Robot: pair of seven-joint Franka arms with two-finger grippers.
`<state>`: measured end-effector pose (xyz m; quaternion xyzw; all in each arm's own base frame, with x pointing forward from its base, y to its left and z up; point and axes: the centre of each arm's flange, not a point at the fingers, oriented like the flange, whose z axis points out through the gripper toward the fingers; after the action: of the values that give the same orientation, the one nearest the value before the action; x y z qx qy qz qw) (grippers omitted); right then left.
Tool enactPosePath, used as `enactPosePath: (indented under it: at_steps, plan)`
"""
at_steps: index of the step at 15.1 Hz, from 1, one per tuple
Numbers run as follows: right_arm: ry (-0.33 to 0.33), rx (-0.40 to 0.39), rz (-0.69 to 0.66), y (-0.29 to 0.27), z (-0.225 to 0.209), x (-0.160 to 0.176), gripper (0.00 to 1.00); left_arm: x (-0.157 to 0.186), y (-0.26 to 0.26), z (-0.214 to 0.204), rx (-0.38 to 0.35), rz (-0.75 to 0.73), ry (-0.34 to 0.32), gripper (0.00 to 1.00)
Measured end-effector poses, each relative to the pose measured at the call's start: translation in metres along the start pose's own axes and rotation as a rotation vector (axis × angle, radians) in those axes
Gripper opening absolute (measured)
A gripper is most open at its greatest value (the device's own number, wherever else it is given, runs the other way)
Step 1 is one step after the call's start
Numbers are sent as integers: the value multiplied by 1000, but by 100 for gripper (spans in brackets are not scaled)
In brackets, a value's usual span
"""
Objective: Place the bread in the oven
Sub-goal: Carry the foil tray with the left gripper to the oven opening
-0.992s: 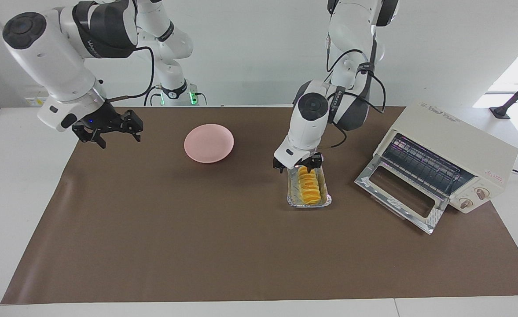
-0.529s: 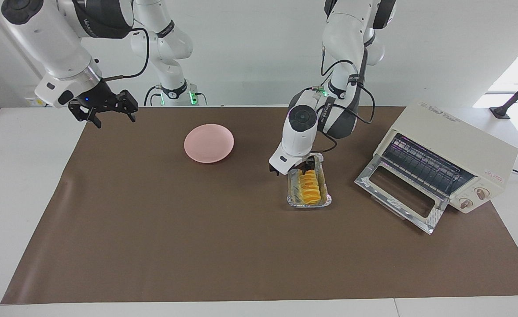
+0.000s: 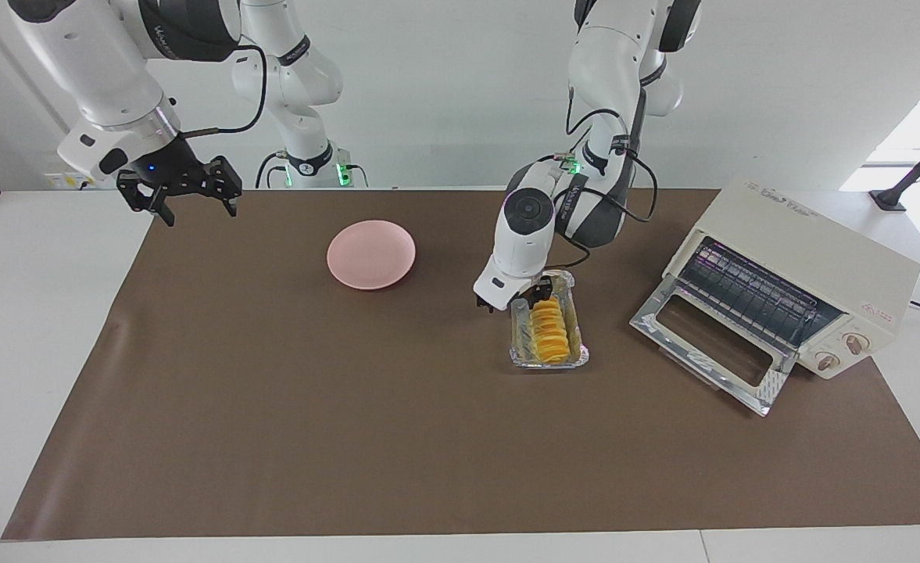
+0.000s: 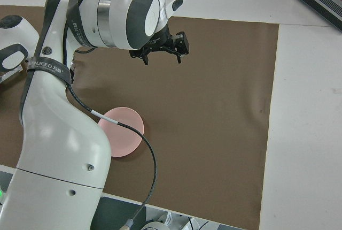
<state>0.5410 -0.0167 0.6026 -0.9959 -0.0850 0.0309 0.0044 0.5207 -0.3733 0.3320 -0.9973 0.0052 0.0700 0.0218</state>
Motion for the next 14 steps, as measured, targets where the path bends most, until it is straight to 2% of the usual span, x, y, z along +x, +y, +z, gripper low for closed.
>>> enactPosePath:
  at_steps: [1,2,3,9,10,14]
  plan:
    - [0,0,-2,-1,0,0,100,-2,1,3,2,-1,-5,80]
    - [0,-1,-3,-3,0,1,100,-4,2,5,4,-2,-8,69]
    - [0,-1,1,-5,0,1,100,-5,3,7,5,-1,-11,64]
    - [0,-1,7,-5,0,1,100,-6,2,10,9,-4,-16,61]
    - [0,-1,7,-5,0,1,100,-6,2,10,9,-5,-16,56]
    - [-1,-1,10,-3,0,1,100,-5,1,10,9,9,-16,7]
